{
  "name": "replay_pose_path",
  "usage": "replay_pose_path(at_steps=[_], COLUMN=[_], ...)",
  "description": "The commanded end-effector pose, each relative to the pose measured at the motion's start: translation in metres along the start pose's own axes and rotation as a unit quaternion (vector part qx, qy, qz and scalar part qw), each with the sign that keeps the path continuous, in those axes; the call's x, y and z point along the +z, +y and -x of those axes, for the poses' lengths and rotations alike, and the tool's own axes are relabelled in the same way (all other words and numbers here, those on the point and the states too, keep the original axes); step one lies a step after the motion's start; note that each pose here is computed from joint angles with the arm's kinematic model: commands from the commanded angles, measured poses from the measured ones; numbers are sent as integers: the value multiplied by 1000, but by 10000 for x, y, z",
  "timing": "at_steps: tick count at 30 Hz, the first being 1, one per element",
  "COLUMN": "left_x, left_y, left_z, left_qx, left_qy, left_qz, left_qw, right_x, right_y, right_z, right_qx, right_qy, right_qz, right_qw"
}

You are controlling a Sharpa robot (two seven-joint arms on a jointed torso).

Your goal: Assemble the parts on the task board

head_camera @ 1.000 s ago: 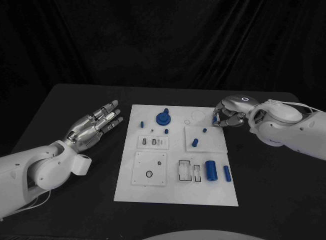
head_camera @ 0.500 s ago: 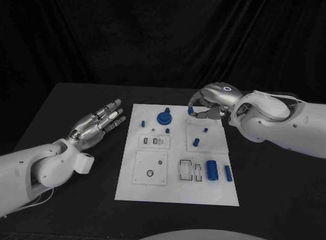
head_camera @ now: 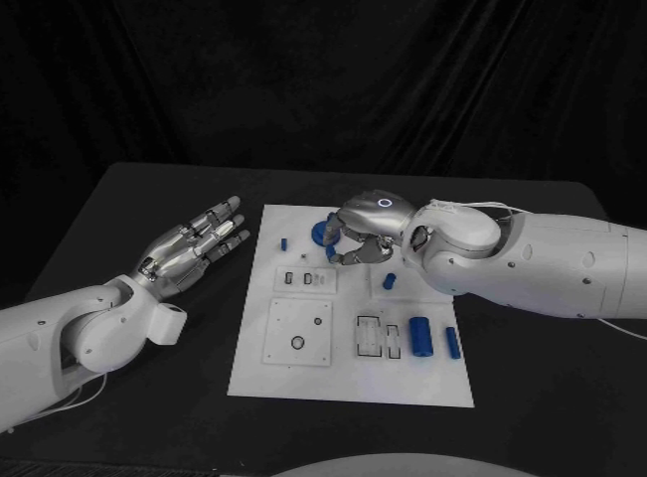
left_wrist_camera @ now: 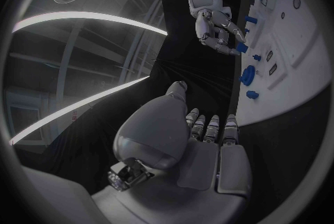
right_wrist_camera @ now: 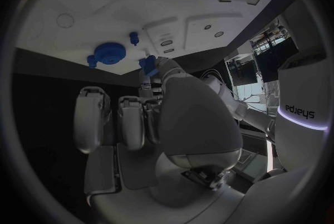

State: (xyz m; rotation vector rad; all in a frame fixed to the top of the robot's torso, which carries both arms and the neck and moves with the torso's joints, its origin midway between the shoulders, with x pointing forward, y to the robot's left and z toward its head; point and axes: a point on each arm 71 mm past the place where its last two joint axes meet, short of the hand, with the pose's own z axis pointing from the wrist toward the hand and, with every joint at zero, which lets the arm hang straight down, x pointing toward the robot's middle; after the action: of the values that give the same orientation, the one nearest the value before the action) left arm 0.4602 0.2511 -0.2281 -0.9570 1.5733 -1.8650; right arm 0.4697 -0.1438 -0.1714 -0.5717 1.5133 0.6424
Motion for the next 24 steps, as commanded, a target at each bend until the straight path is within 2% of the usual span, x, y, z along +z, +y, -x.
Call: replay_pose_path(at_steps=[1, 10, 24], left_x=[12, 28, 30], left_y=[-1, 5, 5], left_z=[-21, -29, -27], left_qx=[-3, -4, -4], left_qy=[5, 7, 7], left_qz=[-6, -5, -5], left_qw=[1000, 1000, 1000], right_x=[24, 68, 69], right_y=[46, 122, 107], right_z=[-88, -177, -251], right_qx=[-6, -2, -2], right_qy=[33, 53, 72], right_qz=[3, 5, -6], right_qw=[999, 999, 997])
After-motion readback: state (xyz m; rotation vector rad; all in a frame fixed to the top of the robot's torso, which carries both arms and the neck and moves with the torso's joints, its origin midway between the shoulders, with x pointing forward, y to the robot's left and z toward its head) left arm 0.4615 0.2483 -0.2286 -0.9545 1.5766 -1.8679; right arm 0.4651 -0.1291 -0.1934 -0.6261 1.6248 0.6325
